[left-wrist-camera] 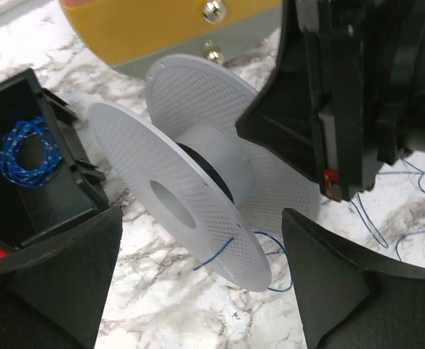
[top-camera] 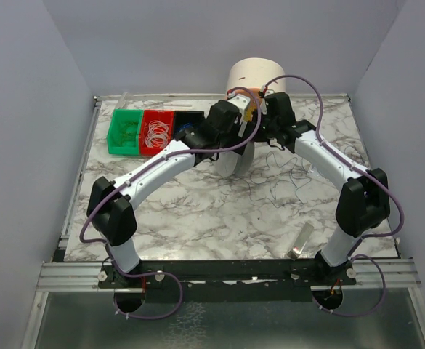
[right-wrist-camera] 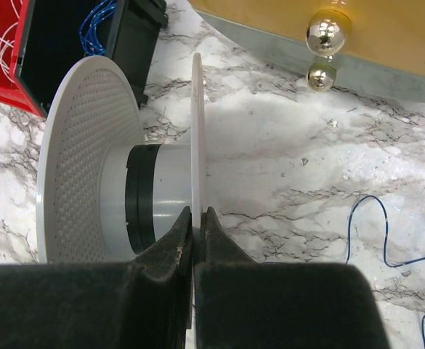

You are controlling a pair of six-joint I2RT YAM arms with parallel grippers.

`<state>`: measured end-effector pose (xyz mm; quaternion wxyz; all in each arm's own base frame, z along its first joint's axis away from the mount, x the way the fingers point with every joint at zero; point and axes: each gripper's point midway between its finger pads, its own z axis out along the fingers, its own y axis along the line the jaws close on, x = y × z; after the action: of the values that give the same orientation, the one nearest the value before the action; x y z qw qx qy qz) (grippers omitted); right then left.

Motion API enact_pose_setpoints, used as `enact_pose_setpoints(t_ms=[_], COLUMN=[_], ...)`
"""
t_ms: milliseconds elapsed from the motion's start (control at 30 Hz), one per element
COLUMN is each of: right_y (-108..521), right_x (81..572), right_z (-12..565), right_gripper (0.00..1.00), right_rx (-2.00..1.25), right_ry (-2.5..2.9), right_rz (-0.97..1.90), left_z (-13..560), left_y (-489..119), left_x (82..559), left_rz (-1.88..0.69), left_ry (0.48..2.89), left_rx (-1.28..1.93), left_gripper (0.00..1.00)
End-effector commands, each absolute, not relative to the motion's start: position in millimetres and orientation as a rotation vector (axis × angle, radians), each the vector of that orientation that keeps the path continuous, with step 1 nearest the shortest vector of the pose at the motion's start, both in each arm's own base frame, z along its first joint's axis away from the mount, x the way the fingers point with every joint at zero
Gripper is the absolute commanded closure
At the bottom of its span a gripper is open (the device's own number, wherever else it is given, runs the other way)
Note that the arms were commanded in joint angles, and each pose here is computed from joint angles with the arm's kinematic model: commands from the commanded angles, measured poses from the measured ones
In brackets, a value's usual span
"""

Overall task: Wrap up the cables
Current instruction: Wrap the cable around the cable reel.

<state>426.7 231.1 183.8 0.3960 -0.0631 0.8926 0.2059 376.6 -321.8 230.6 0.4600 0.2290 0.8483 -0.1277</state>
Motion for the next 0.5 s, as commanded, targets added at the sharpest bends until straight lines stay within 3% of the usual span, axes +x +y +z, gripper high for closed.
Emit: enact_pose_setpoints(t_ms=[0, 467], right_y=[232.3, 227.9], right_x=[432.6, 436.6], right_z=[195.9, 199.3], right_gripper=[1.0, 1.0], right_rx=[-0.144, -0.119], right_ry=[2.21, 2.201], right_rz=[0.524, 0.493], left_z=[250.1, 225.7], left_y=[-312.4, -315.6], left_x=[390.7, 382.9], left_rz=[-0.219, 0.015], left_ry=[2.046, 2.036], left_rx=[0.435, 0.468], left_gripper=[0.13, 0.41])
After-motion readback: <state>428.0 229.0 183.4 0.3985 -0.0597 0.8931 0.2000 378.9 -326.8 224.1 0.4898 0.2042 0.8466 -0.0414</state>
